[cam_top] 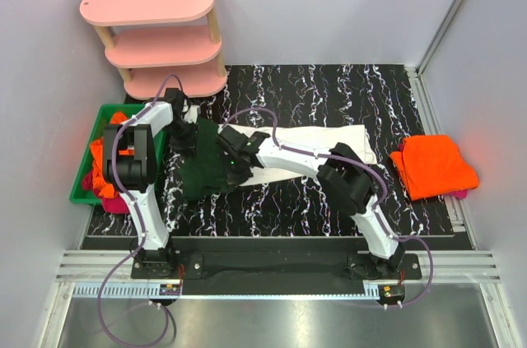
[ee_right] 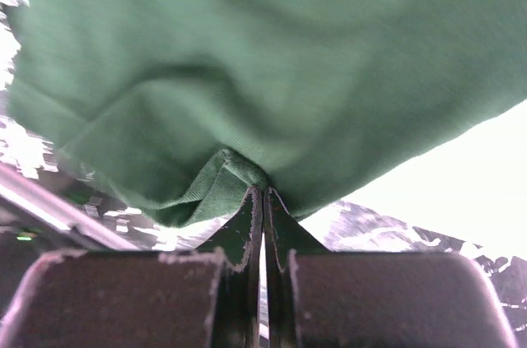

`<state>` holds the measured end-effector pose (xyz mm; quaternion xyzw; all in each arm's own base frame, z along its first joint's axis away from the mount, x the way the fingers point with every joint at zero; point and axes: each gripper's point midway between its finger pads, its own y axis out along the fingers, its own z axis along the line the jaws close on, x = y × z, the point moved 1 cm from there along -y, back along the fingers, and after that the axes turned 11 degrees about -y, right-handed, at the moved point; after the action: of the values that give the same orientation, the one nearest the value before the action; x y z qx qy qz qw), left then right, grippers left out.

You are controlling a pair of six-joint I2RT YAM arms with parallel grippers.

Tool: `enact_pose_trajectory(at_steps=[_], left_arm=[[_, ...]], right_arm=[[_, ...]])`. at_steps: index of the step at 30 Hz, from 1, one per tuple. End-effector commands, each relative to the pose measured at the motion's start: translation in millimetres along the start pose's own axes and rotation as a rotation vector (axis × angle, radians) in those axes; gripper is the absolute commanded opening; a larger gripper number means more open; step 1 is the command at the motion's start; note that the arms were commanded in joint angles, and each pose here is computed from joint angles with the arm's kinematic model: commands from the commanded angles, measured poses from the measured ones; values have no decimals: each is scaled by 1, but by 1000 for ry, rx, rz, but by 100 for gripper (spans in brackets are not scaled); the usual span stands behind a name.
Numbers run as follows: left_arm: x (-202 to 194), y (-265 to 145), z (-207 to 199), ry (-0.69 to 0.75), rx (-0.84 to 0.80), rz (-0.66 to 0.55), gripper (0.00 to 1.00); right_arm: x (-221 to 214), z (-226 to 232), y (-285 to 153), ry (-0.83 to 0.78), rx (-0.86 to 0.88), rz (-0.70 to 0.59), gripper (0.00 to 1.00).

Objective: Fold and stack the t-shirts
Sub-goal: Fold the other side of the tshirt into a rectangle

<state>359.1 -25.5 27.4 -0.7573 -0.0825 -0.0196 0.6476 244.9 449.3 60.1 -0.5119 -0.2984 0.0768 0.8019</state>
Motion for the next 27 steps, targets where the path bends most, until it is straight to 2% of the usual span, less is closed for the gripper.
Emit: enact_pose_trajectory(at_steps=[1,4,5,6,7,9,10,13,14,18,19,23,27], left_arm=[[13,1,-2,3,-18,-31,34],[14,0,-3,3,-22,-34,35],[13,0,-3,3,-27,-32,35],[14,-1,-4,4,-32,-36,36],[15,-5,-7,8,-47,-46,38],[19,-11,-10,12,-60,-66,41],[22,-20,-15,17,-78,-90,42],[34,-45,-26,26,-123,-162,45],[39,-54,-30,24,-138,-190,47],[46,-78,-44,20,-199,-244,48],[44,-82,-48,21,-215,-244,48],[35,-74,-60,42,-220,-213,48],[22,-53,-66,74,-197,-145,46]], right_arm=[[-2,15,-26,-4,45,-50,0],[-10,8,-23,5,20,-40,1],[-8,7,-24,3,12,-50,5],[-2,5,-28,4,-10,-79,15],[4,4,-30,6,-20,-98,21],[29,6,-45,-10,-45,-183,29],[48,12,-57,-14,-37,-234,40],[87,15,-82,-12,-29,-336,54],[92,11,-86,-17,-42,-345,55],[107,-33,-87,41,-157,-363,55],[105,-59,-82,79,-198,-345,53],[84,-122,-59,175,-272,-244,33],[66,-159,-39,196,-338,-174,26]])
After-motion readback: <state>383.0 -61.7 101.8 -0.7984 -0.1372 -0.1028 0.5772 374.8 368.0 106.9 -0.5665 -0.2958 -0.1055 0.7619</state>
